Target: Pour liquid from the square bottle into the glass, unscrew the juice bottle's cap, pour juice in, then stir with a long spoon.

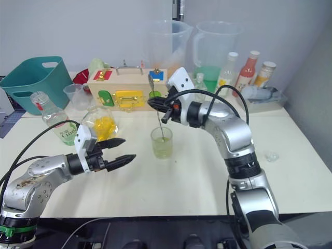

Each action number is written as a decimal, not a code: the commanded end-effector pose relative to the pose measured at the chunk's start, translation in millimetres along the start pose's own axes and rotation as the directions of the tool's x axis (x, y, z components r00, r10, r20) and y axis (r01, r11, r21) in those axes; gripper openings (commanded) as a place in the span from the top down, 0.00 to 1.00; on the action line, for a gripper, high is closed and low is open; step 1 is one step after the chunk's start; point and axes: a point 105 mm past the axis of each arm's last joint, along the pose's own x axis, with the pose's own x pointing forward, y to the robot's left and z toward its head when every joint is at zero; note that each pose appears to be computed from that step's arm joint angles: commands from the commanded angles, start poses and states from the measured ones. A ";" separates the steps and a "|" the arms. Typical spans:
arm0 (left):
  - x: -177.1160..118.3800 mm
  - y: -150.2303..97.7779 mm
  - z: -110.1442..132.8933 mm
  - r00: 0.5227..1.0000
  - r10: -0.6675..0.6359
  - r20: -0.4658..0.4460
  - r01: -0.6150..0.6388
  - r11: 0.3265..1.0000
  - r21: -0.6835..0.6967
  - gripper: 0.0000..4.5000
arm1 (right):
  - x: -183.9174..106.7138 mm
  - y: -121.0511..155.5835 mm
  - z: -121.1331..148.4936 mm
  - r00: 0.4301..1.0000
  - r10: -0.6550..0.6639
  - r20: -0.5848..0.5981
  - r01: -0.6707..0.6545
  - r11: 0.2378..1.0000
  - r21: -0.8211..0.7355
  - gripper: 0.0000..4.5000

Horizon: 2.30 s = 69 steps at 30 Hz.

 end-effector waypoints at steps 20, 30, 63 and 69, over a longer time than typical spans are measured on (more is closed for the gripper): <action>5.5 -0.8 11.9 1.000 -0.022 0.020 0.020 0.998 0.065 0.01 | -3.5 -7.2 16.4 0.992 -0.084 0.092 0.084 0.996 0.007 1.00; 6.2 -1.7 11.8 0.999 -0.034 0.009 0.033 0.997 0.073 0.01 | -3.6 -0.4 4.4 1.000 -0.014 -0.008 0.014 0.999 -0.038 1.00; 8.6 -2.6 10.3 0.999 -0.040 0.002 0.040 0.995 0.089 0.01 | -20.6 -6.5 22.4 0.999 -0.003 0.035 0.003 1.000 0.017 1.00; 9.4 -3.3 10.4 0.999 -0.042 0.004 0.042 0.995 0.088 0.01 | -14.3 -10.8 29.0 0.996 -0.034 0.078 0.034 0.999 0.011 1.00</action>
